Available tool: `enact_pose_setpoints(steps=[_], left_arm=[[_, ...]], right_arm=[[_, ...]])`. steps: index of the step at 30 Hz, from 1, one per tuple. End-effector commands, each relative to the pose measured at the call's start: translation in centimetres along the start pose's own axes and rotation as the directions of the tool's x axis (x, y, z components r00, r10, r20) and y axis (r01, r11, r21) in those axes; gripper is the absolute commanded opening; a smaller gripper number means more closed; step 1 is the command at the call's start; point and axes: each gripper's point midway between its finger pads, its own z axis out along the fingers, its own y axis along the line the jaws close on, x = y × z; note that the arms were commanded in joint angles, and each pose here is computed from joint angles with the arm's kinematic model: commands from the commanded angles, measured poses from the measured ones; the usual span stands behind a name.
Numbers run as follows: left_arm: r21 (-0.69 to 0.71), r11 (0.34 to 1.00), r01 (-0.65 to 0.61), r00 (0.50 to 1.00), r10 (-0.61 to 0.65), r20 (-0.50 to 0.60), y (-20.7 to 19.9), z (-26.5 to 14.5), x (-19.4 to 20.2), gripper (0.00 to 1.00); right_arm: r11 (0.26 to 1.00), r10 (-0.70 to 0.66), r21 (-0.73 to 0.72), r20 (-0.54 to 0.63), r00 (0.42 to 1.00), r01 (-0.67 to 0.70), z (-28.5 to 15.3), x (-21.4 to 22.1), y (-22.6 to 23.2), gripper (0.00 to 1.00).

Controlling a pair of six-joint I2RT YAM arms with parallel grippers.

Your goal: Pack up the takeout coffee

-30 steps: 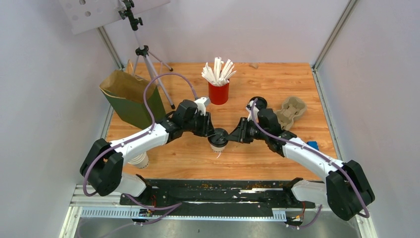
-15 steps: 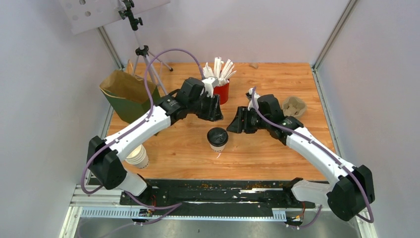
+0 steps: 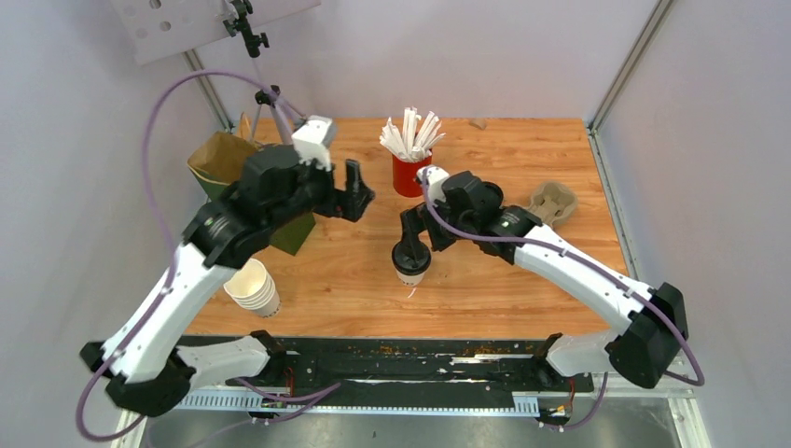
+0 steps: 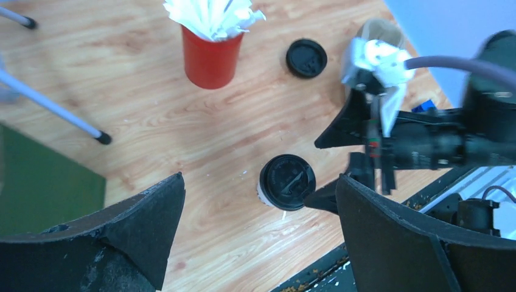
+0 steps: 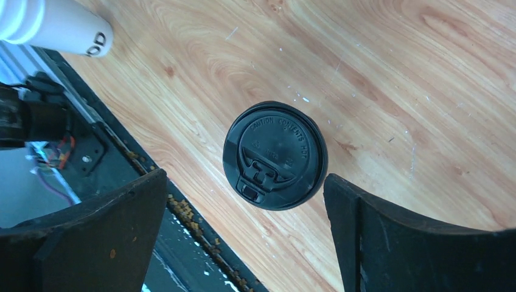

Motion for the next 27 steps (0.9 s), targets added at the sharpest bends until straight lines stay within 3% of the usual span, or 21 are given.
enact_pose_setpoints(steps=[1,13,21,27], left_arm=[[-0.079,0.996,-0.03,0.996,0.036,0.083,2.3,-4.6,-0.2,1.0],[-0.165,0.985,-0.042,0.986,0.067,0.154,5.5,-8.4,2.7,1.0],[-0.177,0.982,-0.063,0.987,0.087,0.135,5.9,-8.1,3.6,1.0],[-0.194,0.978,-0.072,0.985,0.1,0.14,6.3,-8.2,3.7,1.0]], right_arm=[[0.986,-0.143,0.077,-0.028,0.989,0.145,1.0,-0.8,-0.1,1.0],[0.962,-0.226,0.112,-0.194,0.955,0.251,4.5,2.2,-0.2,0.97],[0.952,-0.228,0.16,-0.205,0.952,0.262,4.8,2.5,-1.1,0.94],[0.958,-0.222,0.147,-0.175,0.959,0.248,4.0,1.5,-0.3,1.0]])
